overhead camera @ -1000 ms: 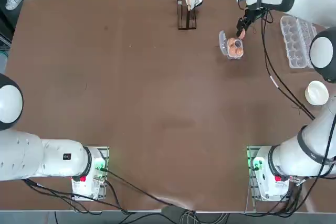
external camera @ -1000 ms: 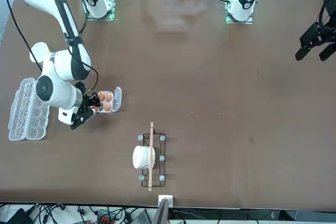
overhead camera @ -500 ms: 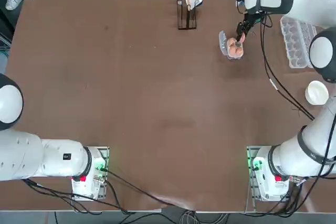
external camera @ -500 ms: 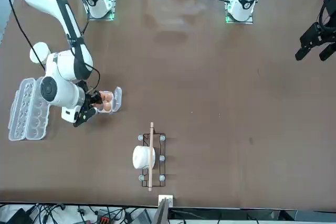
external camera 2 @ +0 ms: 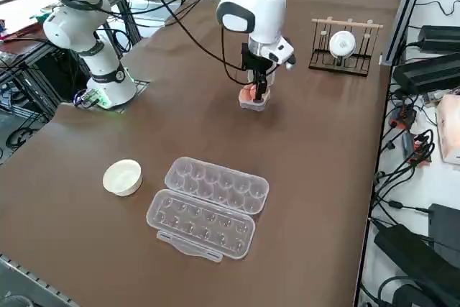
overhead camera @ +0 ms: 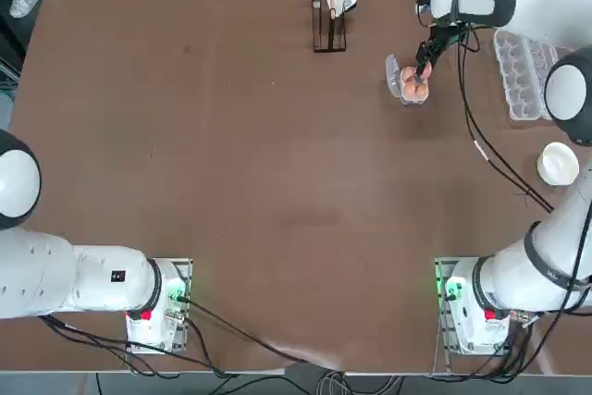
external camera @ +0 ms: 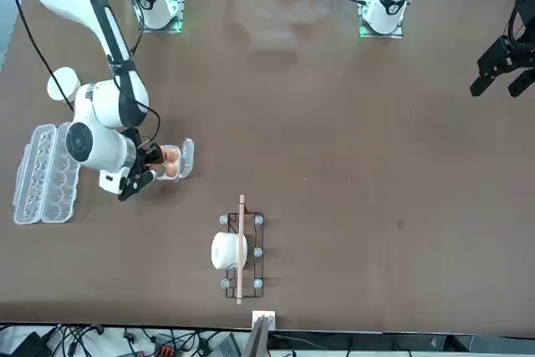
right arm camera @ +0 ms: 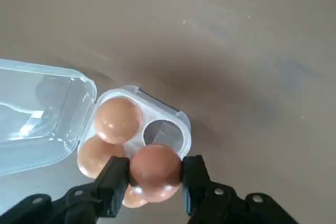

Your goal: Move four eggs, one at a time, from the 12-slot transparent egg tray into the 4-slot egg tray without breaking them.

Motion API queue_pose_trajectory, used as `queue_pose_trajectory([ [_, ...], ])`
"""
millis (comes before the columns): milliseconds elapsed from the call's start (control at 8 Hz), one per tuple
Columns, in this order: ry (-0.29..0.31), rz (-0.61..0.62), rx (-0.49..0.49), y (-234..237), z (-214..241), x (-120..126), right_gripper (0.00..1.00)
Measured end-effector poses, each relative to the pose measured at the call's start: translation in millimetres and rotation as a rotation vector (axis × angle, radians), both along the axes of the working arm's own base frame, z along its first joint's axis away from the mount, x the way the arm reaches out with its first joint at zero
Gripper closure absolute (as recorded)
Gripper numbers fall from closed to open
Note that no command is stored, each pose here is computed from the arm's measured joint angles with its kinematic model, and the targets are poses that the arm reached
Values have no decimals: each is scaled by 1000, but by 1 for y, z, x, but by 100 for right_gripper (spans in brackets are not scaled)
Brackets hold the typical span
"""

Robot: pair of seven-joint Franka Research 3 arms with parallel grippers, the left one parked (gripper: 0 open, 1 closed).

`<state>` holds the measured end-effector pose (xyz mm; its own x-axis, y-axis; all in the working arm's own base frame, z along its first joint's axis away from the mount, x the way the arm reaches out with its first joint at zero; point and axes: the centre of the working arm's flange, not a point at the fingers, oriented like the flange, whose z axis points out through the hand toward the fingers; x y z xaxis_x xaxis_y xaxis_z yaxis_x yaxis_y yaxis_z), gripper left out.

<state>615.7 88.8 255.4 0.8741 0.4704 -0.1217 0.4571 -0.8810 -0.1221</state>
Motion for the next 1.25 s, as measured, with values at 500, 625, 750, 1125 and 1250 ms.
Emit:
queue_pose_trajectory([
  [500, 2, -23, -2, 1, 0, 0, 25],
  [625, 3, -24, -1, 2, 0, 0, 6],
  [750, 3, -22, -1, 3, 0, -1, 0],
  [1125, -7, -23, -1, 3, 4, 1, 0],
  [1250, -25, -30, -2, -1, 14, 4, 0],
])
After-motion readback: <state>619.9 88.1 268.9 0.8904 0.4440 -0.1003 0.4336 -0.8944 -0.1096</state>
